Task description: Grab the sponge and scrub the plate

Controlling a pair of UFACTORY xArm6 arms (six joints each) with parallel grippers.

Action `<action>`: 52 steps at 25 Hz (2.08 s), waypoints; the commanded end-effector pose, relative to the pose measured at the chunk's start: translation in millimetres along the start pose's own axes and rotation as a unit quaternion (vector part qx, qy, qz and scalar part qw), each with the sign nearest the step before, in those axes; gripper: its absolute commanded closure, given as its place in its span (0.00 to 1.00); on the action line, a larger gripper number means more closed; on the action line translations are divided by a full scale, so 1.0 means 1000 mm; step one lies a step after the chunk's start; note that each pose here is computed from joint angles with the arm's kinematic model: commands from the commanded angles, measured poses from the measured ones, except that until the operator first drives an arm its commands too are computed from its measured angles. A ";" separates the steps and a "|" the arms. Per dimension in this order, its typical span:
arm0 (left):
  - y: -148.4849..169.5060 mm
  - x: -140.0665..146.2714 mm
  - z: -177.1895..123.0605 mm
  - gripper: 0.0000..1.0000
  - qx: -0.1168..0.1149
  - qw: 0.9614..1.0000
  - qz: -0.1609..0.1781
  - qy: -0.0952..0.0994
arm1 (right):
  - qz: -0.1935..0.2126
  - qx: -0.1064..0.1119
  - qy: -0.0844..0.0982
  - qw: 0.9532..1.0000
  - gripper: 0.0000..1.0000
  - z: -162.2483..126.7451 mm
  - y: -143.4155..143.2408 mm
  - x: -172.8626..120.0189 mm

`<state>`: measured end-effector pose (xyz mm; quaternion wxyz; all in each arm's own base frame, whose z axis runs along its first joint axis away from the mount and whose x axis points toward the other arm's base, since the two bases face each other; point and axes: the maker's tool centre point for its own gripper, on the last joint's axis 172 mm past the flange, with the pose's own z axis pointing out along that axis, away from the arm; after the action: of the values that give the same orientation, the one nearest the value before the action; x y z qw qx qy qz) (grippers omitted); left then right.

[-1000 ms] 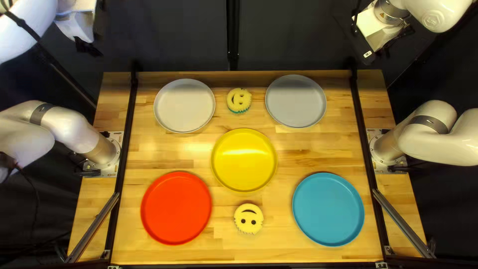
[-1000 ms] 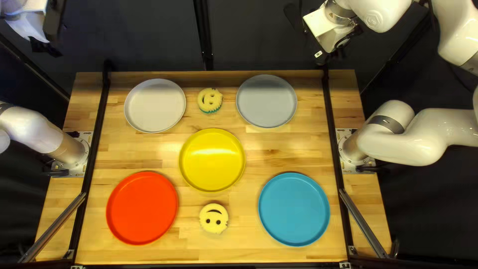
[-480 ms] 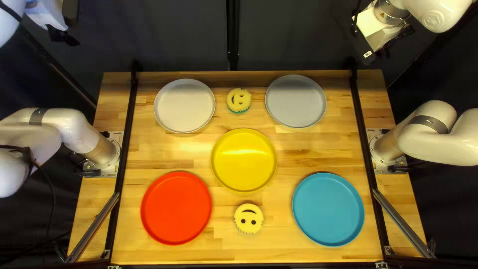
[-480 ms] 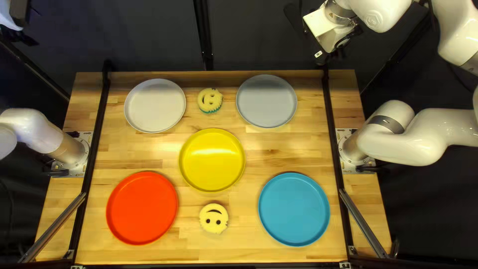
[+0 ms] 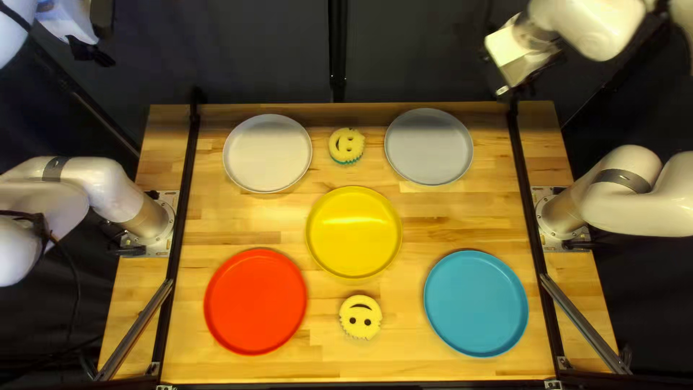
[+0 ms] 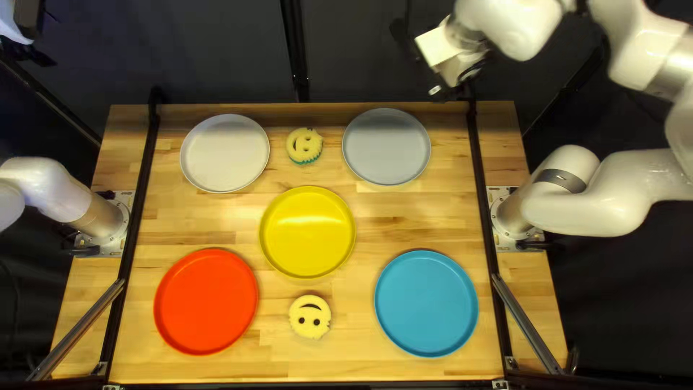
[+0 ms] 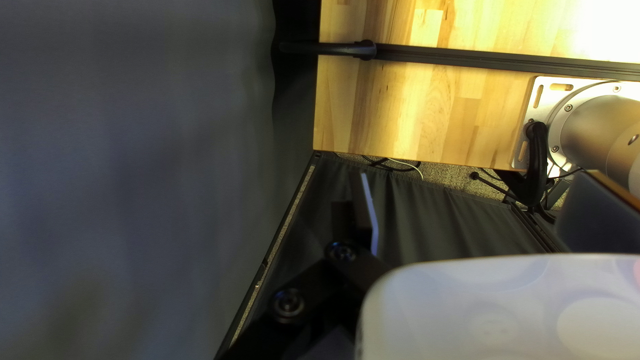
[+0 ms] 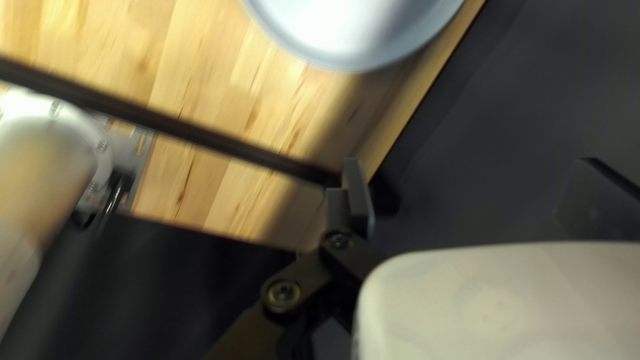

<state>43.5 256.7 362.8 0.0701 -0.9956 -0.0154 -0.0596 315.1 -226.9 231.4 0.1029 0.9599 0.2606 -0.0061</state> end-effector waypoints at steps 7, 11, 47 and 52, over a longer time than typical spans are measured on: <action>0.000 0.000 0.000 0.00 0.000 1.000 0.000 0.000 | -0.066 -0.047 0.040 0.996 0.00 0.040 0.044 0.065; 0.000 0.000 0.000 0.00 0.000 1.000 0.000 0.000 | -0.078 -0.043 0.038 0.995 0.00 0.033 0.043 0.060; 0.000 0.000 0.000 0.00 0.000 1.000 0.000 0.000 | -0.215 -0.112 0.087 0.966 0.00 0.145 0.043 0.196; 0.000 0.000 0.000 0.00 0.000 1.000 0.000 0.000 | -0.218 -0.124 0.089 0.964 0.00 0.162 0.034 0.198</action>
<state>43.5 256.7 362.8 0.0701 -0.9956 -0.0154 -0.0596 510.3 -191.4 75.9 0.1897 0.8581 0.4696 0.0848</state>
